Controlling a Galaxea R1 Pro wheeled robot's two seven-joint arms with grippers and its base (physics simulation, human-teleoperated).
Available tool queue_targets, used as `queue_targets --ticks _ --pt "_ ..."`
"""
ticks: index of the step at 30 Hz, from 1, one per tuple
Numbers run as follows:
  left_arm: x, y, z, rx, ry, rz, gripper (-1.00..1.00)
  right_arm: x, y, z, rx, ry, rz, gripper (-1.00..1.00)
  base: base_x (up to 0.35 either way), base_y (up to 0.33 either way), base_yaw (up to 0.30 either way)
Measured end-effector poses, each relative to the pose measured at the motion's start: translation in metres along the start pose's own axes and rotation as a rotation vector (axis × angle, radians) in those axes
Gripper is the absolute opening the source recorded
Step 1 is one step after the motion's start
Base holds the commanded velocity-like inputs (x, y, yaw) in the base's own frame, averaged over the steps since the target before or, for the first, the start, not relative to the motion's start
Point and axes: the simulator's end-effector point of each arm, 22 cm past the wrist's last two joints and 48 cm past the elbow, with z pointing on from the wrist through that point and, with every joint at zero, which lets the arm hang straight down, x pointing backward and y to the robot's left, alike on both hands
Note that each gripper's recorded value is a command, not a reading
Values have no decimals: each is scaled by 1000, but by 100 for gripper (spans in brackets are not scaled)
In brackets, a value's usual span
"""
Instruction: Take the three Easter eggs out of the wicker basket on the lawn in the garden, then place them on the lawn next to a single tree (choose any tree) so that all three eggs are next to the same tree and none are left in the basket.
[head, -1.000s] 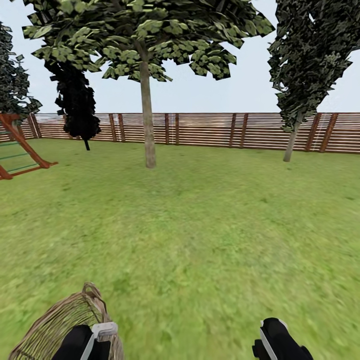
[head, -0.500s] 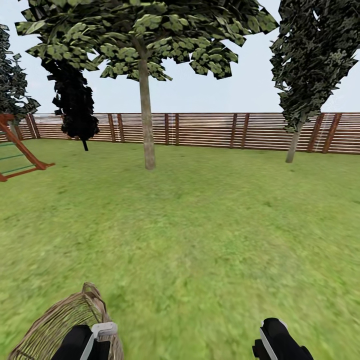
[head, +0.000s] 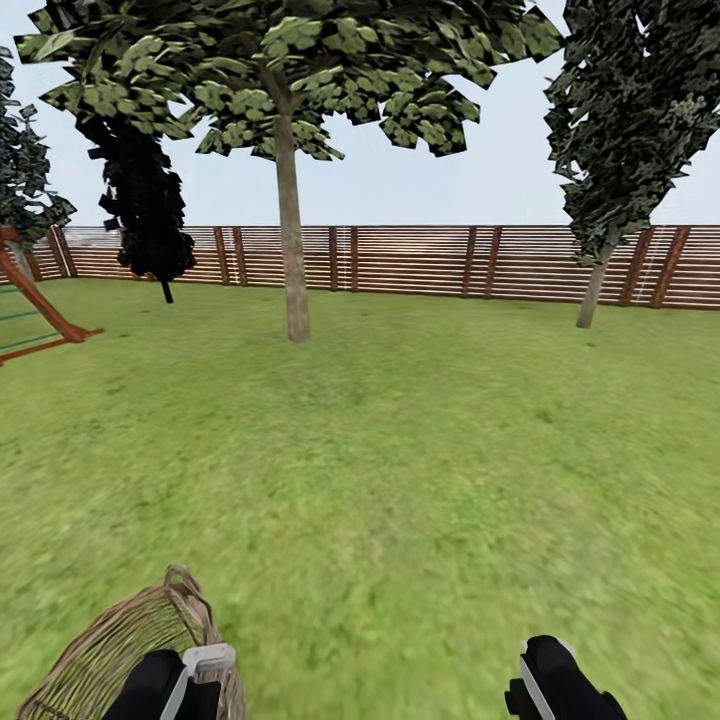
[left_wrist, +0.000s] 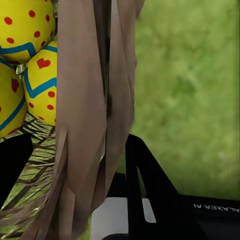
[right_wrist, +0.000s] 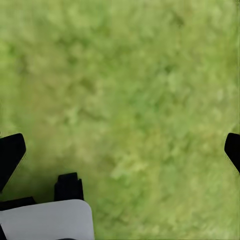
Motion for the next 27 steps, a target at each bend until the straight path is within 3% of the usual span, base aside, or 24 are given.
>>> queue_targets --ticks 27 --pt "-3 2 -1 -2 -7 -2 -100 -1 0 0 1 -1 0 100 338 0 16"
